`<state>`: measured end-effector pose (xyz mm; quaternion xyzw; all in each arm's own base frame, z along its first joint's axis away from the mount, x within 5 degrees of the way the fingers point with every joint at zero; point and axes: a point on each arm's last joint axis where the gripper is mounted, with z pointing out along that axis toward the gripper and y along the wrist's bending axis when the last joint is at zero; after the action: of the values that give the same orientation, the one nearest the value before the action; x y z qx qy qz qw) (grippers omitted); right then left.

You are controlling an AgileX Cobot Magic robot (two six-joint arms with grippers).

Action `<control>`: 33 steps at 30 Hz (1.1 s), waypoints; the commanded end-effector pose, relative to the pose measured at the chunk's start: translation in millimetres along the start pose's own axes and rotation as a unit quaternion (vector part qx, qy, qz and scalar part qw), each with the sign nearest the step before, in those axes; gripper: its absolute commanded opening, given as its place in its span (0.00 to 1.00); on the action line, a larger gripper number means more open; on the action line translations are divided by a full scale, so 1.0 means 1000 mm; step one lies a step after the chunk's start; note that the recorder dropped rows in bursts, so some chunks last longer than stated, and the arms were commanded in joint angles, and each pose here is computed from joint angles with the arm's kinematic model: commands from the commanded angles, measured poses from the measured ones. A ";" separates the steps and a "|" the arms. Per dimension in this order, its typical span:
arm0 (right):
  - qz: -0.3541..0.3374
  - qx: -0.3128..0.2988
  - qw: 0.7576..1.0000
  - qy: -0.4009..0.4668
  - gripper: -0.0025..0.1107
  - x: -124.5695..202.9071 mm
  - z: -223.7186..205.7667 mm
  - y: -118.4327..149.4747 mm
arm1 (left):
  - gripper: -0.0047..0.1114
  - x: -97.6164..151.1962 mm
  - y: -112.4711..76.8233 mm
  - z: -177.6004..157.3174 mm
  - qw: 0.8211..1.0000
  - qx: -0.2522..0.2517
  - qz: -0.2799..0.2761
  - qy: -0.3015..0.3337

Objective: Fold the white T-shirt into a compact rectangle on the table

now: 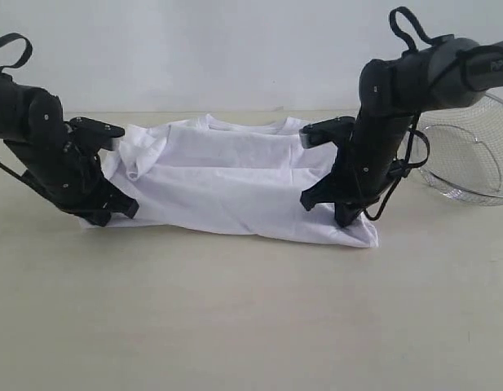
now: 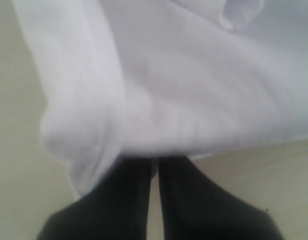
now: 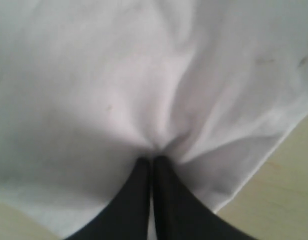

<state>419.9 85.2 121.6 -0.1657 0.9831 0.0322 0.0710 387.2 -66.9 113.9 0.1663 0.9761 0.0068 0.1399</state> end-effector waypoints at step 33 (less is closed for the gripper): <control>0.026 0.070 0.996 -0.040 0.02 0.000 -0.027 -0.030 | 0.08 -0.014 0.034 -0.094 0.988 0.036 -0.049 -0.142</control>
<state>426.0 66.6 128.3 -0.1247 0.9875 -0.0071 0.0958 382.8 -20.5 214.1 0.1313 0.9548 -0.0104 0.2666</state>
